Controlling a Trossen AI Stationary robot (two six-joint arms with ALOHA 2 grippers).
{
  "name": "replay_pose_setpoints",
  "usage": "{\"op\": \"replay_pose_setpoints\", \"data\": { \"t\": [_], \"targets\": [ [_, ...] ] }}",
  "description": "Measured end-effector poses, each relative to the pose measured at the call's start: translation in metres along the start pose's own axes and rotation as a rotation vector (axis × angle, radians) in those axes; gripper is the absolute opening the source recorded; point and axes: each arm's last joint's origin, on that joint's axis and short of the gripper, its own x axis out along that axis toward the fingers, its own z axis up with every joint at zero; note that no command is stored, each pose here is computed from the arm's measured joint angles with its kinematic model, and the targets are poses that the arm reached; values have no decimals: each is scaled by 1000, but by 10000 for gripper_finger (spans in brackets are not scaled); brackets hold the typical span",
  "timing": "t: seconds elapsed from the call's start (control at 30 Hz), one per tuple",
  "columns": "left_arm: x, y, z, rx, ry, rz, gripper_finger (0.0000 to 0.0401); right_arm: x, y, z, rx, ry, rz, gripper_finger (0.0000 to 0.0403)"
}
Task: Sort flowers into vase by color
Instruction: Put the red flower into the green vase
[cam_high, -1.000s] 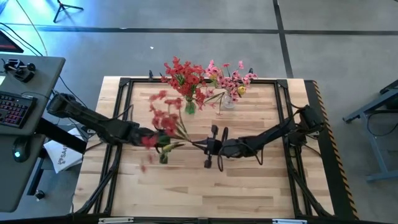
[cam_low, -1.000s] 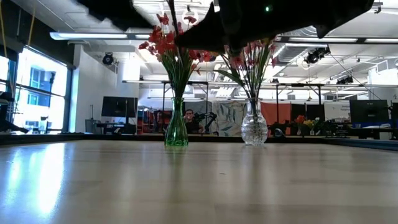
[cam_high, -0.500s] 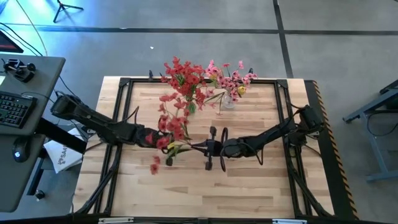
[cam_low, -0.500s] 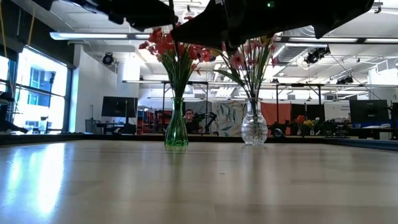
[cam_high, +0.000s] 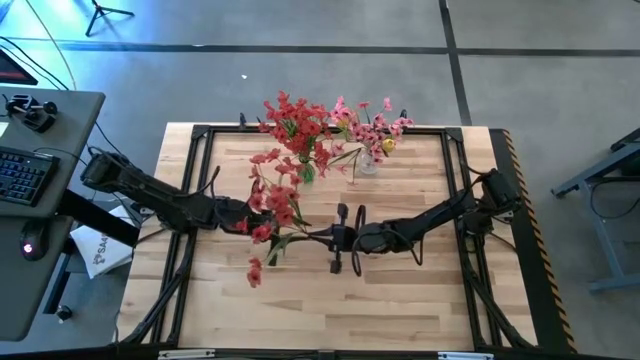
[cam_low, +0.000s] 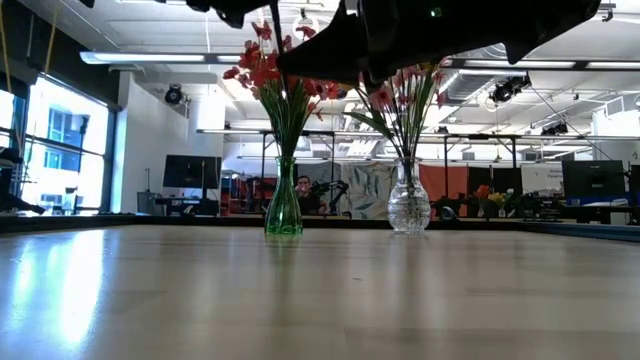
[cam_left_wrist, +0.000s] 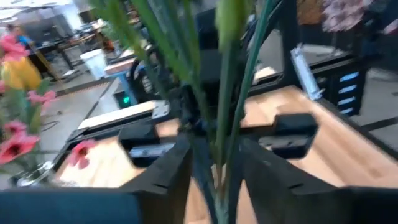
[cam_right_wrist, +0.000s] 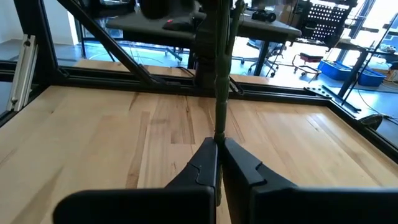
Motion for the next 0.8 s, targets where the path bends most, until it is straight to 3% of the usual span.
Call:
{"op": "replay_pose_setpoints", "data": {
  "t": [0.13,0.23,0.4,0.57,0.8],
  "targets": [
    [1,2,1,9,-2,-37,53,0,0,-2,1,16,2,1],
    [1,2,2,44,55,19,9,0,0,-4,22,41,-3,7],
    [-2,17,-5,-35,273,255,4,3,-13,-20,57,195,-46,54],
    [-13,39,-23,-75,385,479,1,13,-22,-52,68,338,-94,116],
    [-31,63,-40,-93,228,615,1,26,-16,-95,85,420,-116,152]
  ]
}}
